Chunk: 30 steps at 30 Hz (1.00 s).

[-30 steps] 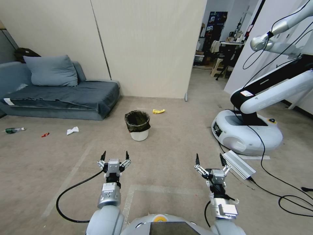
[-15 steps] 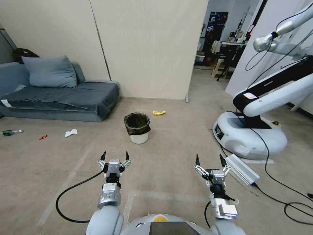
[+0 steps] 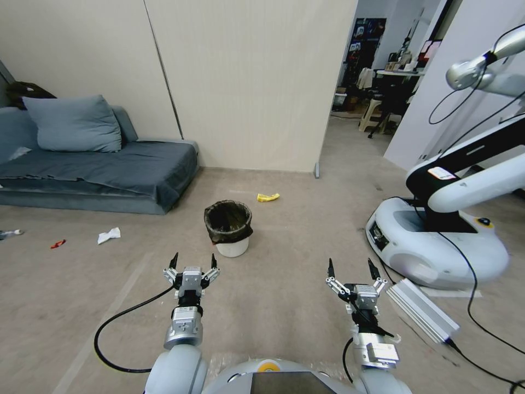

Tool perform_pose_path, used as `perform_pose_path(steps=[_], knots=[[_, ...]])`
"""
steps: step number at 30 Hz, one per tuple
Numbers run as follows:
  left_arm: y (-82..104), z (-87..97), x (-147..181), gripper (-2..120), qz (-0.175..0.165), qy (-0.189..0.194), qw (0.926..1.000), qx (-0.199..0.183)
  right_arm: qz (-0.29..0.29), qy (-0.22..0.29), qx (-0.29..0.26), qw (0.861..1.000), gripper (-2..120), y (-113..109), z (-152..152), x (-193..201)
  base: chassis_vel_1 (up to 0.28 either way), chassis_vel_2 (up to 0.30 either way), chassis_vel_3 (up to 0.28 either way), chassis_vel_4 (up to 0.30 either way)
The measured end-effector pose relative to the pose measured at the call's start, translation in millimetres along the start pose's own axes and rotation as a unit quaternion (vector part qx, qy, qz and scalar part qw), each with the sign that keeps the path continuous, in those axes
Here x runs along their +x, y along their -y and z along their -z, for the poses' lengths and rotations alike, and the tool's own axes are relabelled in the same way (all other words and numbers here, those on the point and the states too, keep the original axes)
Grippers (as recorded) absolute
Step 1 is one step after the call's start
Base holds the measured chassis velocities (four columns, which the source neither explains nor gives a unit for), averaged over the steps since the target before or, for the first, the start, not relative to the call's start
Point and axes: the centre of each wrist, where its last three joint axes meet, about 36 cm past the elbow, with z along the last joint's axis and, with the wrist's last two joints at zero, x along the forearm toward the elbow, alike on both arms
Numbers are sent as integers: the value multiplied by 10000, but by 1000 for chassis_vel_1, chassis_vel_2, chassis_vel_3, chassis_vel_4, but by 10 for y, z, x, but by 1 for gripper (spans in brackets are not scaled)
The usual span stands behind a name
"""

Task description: Pick up the trash bin, then pick up the garbage from the floor and place it into the trash bin.

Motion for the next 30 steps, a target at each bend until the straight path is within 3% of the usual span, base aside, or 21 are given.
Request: perform_pose_path(steps=[30], knots=[[4, -19, -8, 100, 16, 0, 10000, -28, 10, 30, -111, 9999, 100, -22, -14, 0, -180, 178, 174, -179]])
